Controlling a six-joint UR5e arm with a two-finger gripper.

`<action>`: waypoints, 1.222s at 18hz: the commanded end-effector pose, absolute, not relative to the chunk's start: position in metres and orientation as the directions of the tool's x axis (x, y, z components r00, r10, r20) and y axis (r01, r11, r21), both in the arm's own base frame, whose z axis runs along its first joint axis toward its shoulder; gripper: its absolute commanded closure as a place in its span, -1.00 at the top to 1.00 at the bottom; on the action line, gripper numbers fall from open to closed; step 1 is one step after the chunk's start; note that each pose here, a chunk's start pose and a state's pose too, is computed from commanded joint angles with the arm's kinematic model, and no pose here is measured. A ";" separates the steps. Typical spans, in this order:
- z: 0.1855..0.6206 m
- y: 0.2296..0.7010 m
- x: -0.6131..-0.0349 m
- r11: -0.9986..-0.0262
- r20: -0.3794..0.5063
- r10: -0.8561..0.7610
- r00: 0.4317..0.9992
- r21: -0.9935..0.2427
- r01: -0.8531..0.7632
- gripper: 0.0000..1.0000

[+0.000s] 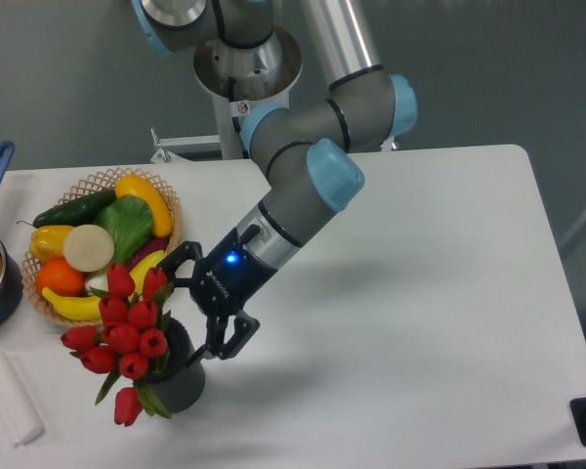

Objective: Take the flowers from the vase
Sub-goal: 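Lower the gripper around the tulip stems at the vase rim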

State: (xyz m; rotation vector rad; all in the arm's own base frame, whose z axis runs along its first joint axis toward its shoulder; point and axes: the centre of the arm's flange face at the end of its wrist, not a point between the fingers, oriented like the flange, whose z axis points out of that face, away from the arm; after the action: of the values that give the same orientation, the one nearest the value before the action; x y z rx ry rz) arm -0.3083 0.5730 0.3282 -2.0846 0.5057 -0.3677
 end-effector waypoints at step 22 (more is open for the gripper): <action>0.321 0.588 -0.306 -0.475 0.066 -0.507 0.860 -0.854 -0.214 -0.33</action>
State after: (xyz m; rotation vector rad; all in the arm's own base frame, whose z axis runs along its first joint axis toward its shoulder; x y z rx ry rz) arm -0.3056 0.5881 0.3215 -2.0726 0.5242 -0.3853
